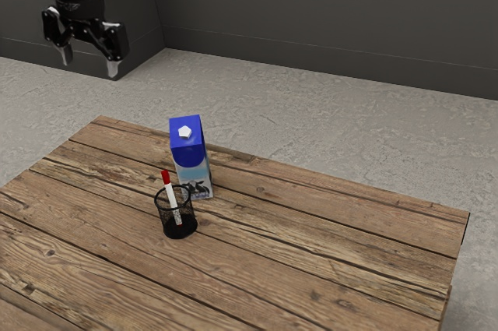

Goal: Take the marker out of the pen holder and place it to the left of the pen holder.

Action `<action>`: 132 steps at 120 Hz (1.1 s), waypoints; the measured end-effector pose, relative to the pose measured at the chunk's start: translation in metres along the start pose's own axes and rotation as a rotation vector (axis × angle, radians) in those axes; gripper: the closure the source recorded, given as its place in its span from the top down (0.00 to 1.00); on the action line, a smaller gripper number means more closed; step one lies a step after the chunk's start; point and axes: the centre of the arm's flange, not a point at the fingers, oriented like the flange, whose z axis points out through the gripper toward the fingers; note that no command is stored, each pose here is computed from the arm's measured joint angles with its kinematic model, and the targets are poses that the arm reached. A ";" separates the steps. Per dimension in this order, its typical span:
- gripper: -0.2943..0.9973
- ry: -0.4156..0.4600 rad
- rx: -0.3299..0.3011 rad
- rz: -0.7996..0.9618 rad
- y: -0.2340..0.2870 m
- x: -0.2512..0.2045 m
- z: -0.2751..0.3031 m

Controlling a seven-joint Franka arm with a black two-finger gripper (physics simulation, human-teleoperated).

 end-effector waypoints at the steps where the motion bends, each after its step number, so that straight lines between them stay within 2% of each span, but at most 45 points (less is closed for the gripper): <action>1: 0.77 -0.002 0.000 0.002 0.001 0.000 0.001; 16: 0.77 -0.027 0.008 0.017 0.012 -0.004 0.016; 32: 0.77 -0.058 0.014 0.036 0.026 -0.020 0.069; 49: 0.77 -0.085 -0.040 0.028 0.060 -0.027 0.130; 83: 0.77 -0.049 -0.103 -0.042 0.089 -0.003 0.217; 103: 0.77 -0.028 -0.133 -0.088 0.076 0.024 0.258; 132: 0.77 0.005 -0.157 -0.113 0.050 0.061 0.289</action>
